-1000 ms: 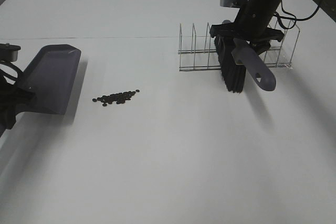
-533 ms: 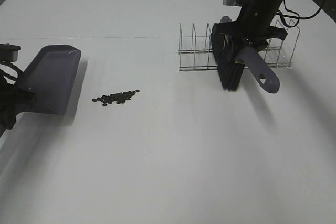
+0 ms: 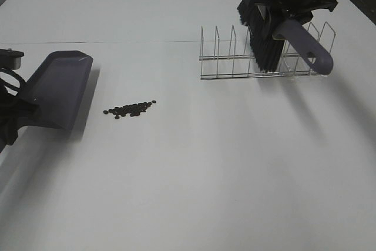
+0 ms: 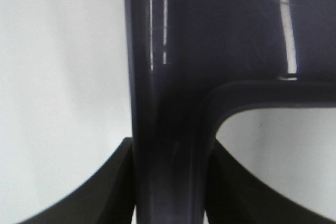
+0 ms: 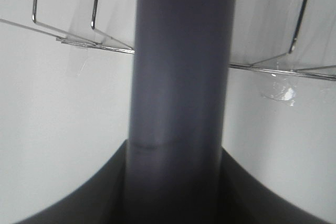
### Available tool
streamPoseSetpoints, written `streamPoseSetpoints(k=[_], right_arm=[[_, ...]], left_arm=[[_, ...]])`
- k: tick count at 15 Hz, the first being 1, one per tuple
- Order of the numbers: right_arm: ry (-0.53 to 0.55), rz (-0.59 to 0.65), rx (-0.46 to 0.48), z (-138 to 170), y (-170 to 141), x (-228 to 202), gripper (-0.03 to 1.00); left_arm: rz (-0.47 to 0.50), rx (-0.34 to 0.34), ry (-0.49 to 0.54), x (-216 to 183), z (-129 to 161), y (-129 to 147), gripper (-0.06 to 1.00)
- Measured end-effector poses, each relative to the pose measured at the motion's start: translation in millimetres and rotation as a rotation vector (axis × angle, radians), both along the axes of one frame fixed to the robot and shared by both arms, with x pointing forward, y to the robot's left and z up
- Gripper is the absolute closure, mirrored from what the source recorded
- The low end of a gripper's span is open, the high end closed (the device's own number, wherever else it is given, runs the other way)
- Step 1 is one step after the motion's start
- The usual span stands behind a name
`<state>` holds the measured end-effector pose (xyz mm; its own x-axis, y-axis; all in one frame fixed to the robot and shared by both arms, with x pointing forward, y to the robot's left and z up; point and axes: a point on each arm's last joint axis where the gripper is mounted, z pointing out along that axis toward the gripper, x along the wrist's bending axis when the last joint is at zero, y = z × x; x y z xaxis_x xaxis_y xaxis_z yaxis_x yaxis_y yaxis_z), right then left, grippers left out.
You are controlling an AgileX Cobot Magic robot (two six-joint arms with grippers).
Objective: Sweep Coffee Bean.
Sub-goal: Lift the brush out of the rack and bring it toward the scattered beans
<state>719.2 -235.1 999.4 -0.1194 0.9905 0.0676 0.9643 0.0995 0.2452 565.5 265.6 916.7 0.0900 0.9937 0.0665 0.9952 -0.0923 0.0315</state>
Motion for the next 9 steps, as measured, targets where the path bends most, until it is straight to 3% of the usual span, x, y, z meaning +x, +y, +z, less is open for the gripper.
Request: streamPoseSetpoints(k=[5, 9], right_arm=[[-0.128, -0.026, -0.004, 62, -4, -17, 0.62], [-0.135, -0.027, -0.001, 85, -8, -45, 0.62]], left_arm=[[-0.017, 0.002, 0.001, 0, 0, 0, 0.61], [-0.021, 0.003, 0.001, 0, 0, 0, 0.61]])
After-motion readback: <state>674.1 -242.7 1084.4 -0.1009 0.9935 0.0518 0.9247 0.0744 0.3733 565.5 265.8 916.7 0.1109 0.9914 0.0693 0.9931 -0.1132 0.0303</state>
